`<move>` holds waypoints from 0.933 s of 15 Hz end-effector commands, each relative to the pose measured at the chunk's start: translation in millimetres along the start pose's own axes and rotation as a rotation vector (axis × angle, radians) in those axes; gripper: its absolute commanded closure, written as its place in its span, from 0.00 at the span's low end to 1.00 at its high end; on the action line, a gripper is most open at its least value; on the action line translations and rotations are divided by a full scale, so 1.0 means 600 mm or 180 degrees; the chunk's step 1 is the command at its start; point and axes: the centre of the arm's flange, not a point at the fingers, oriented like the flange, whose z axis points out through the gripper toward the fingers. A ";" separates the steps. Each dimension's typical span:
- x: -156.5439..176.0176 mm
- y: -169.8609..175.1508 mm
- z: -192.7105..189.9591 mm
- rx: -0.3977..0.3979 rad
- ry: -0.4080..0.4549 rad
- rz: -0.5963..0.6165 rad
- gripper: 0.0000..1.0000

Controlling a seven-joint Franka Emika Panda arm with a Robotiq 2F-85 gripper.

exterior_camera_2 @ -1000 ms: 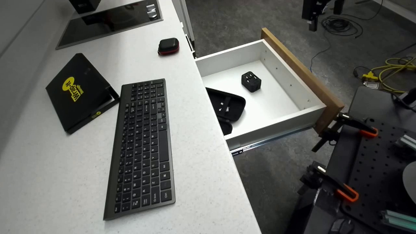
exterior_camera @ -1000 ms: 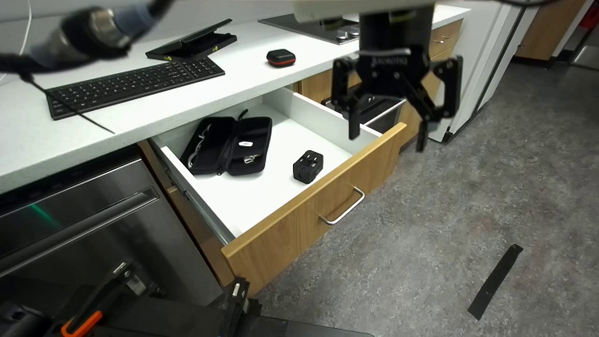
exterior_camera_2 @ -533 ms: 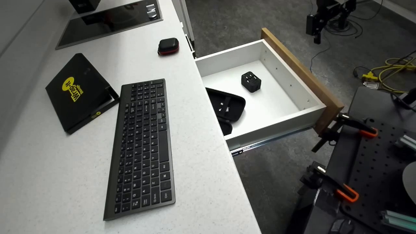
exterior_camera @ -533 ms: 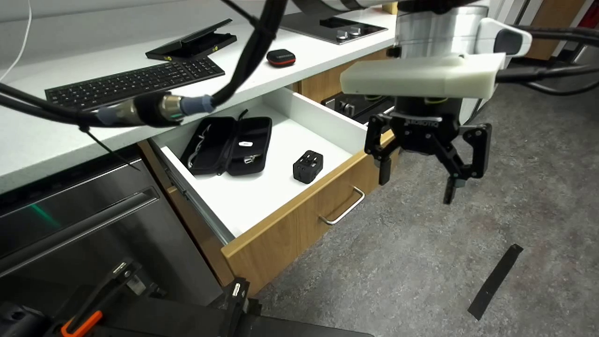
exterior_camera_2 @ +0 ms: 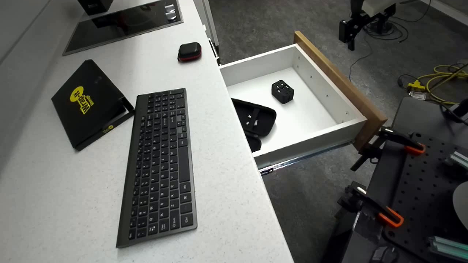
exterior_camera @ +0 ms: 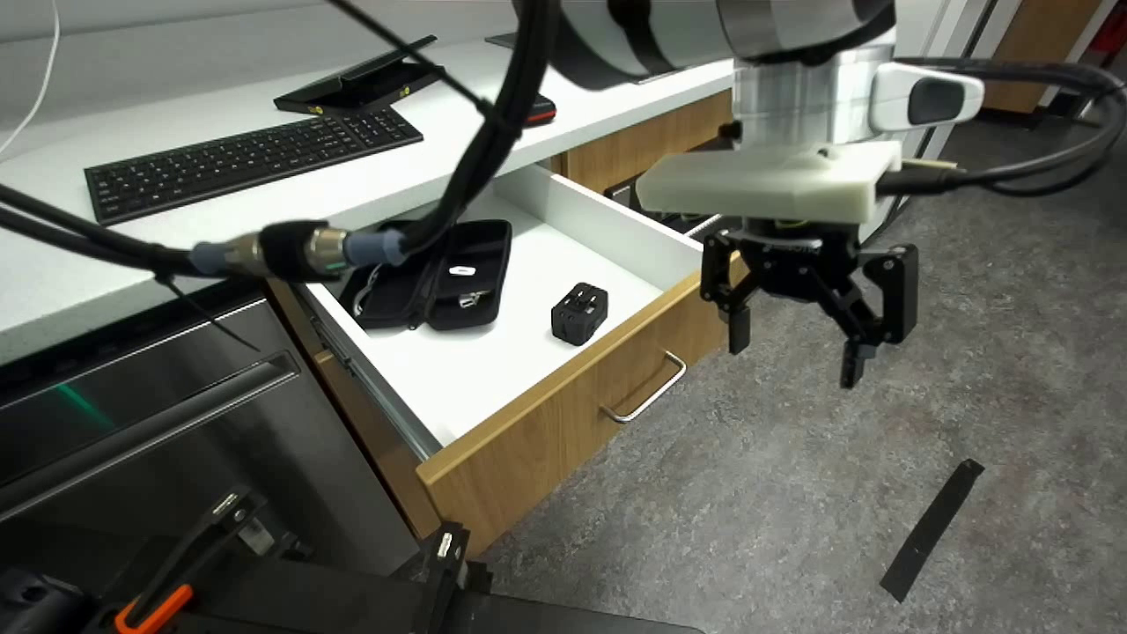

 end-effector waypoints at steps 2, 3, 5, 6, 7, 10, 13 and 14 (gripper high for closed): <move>0.013 -0.073 0.113 -0.0262 0.0164 0.0404 0.00; 0.012 -0.090 0.135 -0.0260 0.0195 0.0491 0.00; 0.002 -0.117 0.168 -0.0213 0.0194 0.0533 0.00; -0.004 -0.136 0.177 -0.0163 0.0205 0.0543 0.00; -0.011 -0.152 0.182 -0.0127 0.0233 0.0529 0.00; -0.018 -0.200 0.142 0.0093 0.0338 0.0421 0.00; -0.029 -0.282 0.104 0.0282 0.0307 0.0207 0.00; -0.034 -0.311 0.093 0.0375 0.0286 0.0074 0.00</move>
